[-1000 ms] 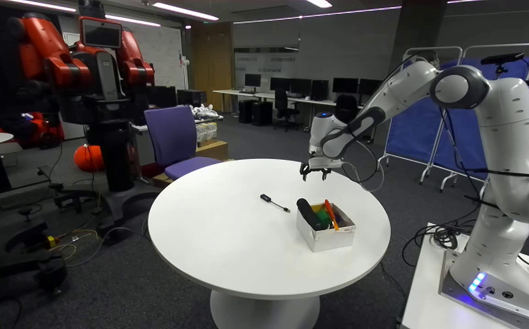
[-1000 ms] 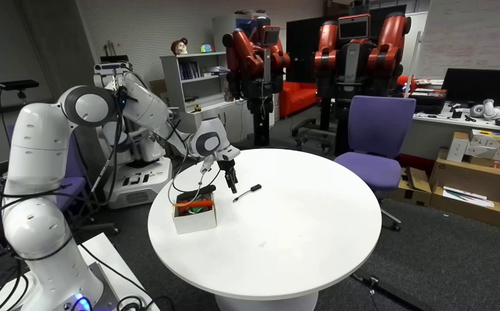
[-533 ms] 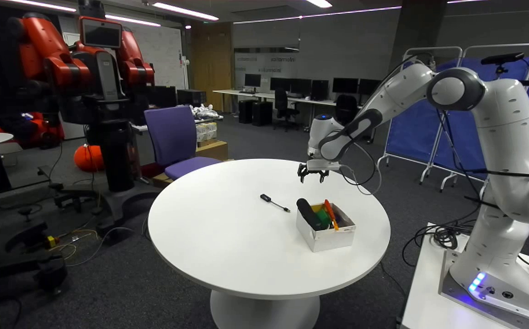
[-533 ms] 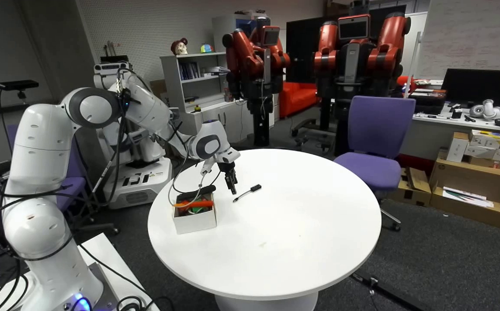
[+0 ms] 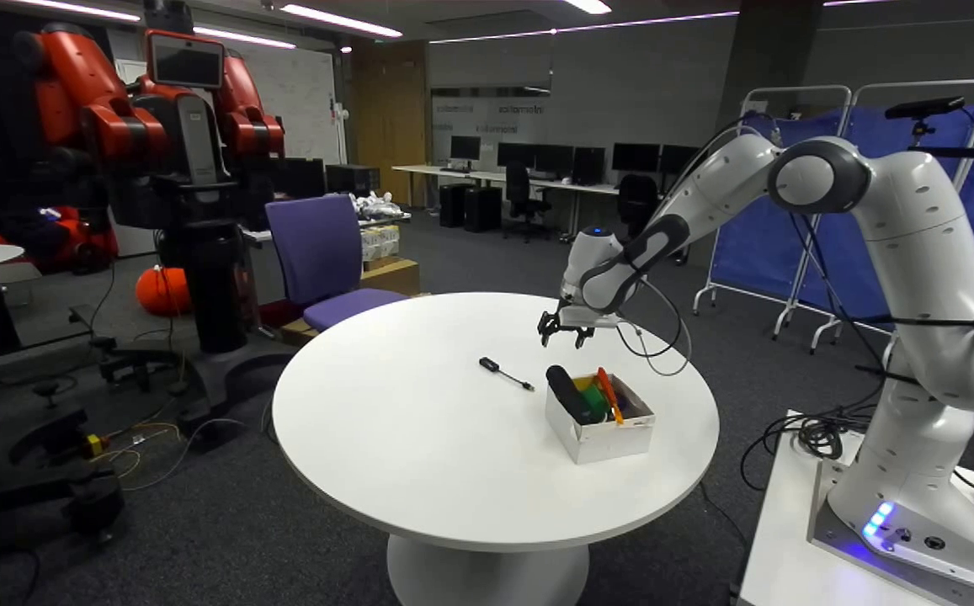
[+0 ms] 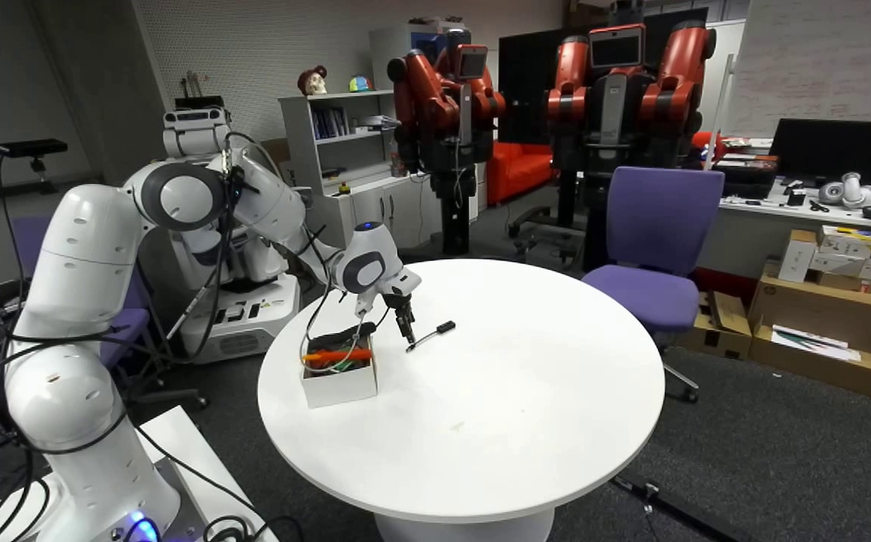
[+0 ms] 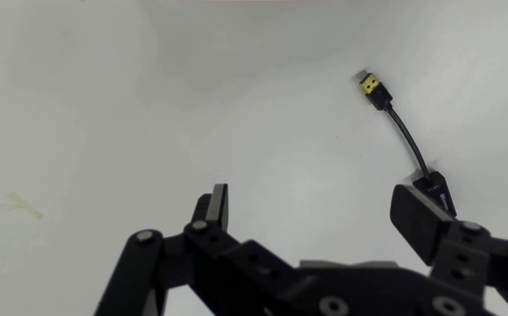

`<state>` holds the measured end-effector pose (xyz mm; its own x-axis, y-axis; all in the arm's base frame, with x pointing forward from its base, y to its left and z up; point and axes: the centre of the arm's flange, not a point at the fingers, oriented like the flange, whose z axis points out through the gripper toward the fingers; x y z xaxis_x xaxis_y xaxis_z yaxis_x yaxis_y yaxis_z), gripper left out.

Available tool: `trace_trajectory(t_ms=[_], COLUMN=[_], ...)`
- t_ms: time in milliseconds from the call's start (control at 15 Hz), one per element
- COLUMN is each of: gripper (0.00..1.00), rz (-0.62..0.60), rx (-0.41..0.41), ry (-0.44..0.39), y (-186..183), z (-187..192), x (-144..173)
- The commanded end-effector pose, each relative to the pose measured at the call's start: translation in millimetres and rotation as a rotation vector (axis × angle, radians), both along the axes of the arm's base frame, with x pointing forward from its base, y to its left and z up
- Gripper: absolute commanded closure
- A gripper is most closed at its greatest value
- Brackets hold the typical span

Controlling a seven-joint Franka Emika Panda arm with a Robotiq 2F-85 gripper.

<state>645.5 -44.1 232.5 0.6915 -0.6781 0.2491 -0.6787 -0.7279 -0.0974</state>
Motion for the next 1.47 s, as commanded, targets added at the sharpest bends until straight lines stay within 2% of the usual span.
trace_trajectory(t_ms=[0,533,1067,1400], gripper=[0.00,0.00,0.00,0.00], rz=[0.060,0.154,0.277,0.236], rx=[-0.008,-0.013,-0.024,-0.008], ry=[-0.018,0.015,0.062,0.057], y=[1.8,23.3,22.8,27.7], z=[-7.8,-26.8,-37.4,-47.8], x=[15.2,39.5,51.0,56.7])
